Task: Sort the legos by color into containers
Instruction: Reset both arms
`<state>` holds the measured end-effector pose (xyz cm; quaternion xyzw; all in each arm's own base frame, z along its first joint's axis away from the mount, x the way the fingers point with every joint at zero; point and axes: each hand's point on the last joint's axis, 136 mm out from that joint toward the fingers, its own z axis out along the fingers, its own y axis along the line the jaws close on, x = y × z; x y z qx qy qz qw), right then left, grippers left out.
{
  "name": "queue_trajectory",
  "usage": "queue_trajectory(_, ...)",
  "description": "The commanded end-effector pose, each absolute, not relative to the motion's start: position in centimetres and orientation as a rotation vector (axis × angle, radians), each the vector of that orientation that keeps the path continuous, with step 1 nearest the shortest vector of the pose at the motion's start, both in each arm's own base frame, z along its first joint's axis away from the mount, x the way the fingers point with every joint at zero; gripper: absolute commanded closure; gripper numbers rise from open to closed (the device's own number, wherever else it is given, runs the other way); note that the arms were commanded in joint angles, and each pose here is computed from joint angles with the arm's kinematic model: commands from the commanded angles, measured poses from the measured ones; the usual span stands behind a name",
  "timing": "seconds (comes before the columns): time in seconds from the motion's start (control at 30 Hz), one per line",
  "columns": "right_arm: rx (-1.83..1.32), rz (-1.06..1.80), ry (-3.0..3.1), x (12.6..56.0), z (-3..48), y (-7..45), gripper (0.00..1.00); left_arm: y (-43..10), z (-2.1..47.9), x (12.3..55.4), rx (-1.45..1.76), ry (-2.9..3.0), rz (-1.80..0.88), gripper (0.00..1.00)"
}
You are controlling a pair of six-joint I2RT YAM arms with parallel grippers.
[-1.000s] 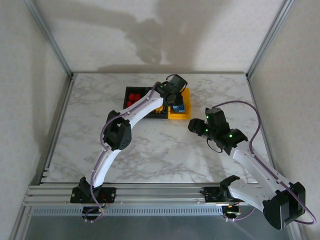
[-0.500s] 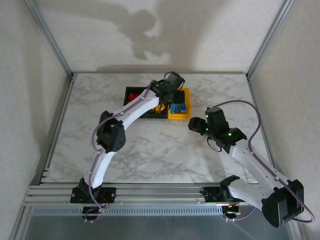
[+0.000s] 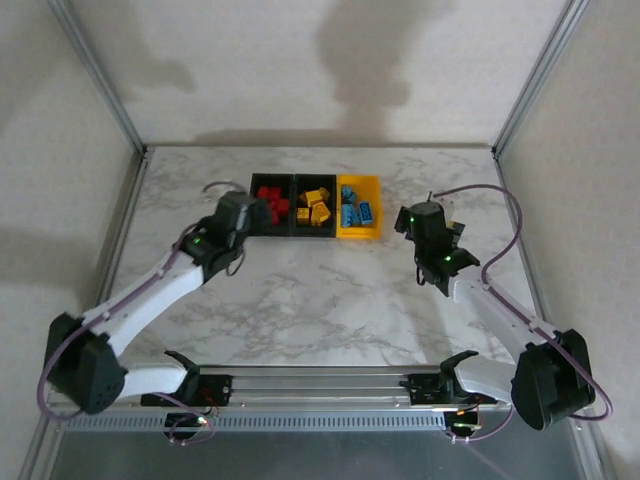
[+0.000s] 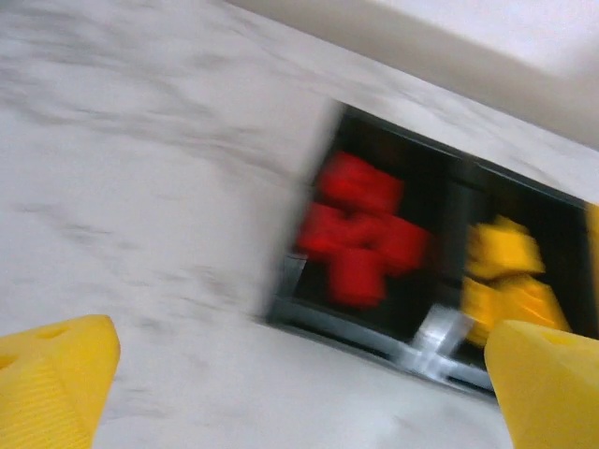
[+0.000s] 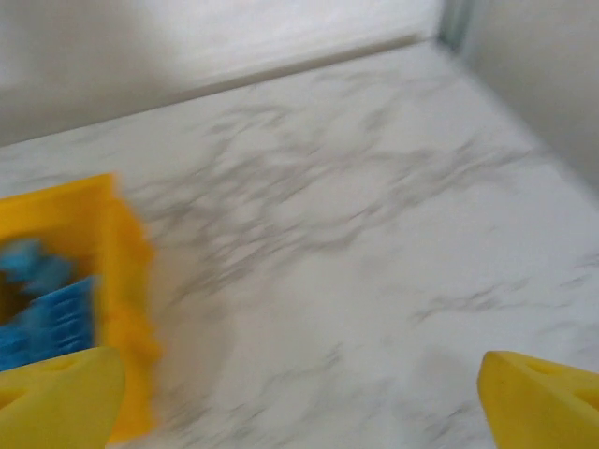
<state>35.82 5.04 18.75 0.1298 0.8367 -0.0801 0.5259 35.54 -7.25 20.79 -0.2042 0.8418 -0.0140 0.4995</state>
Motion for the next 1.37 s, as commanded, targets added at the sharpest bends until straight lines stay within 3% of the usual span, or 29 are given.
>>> queue_trajectory(0.0, 0.374, -0.556, 1.808, 35.8, 19.9, 0.2, 0.01, -0.8, 22.4, 33.3, -0.588, 1.784, 0.197, 0.01)
queue_trajectory(0.2, 0.482, -0.569, 1.744, 35.3, 15.7, -3.2, 0.01, 6.4, 18.2, 31.7, -0.684, 1.63, 0.307, 0.0)
queue_trajectory(0.43, 0.364, -0.469, 1.602, 35.4, 15.4, -2.4, 0.01, 8.1, 15.0, 33.6, -0.718, 1.531, 0.309, 0.0)
queue_trajectory(0.6, 0.305, -0.438, 1.622, 37.1, 14.4, -2.0, 0.01, 6.1, 14.3, 35.2, -0.565, 1.56, 0.194, 0.0)
queue_trajectory(0.7, 0.226, -0.225, 1.654, 37.4, 14.1, -1.8, 0.01, 3.0, 13.9, 36.5, -0.349, 1.571, 0.103, 0.01)
queue_trajectory(0.77, 0.17, -0.062, 1.631, 36.8, 13.3, -1.9, 0.01, 4.3, 13.5, 35.9, -0.445, 1.581, 0.132, 0.01)
queue_trajectory(1.33, 0.161, -0.077, 1.68, 37.0, 12.4, -1.6, 0.01, 4.1, 13.3, 36.0, -0.441, 1.59, 0.161, 0.01)
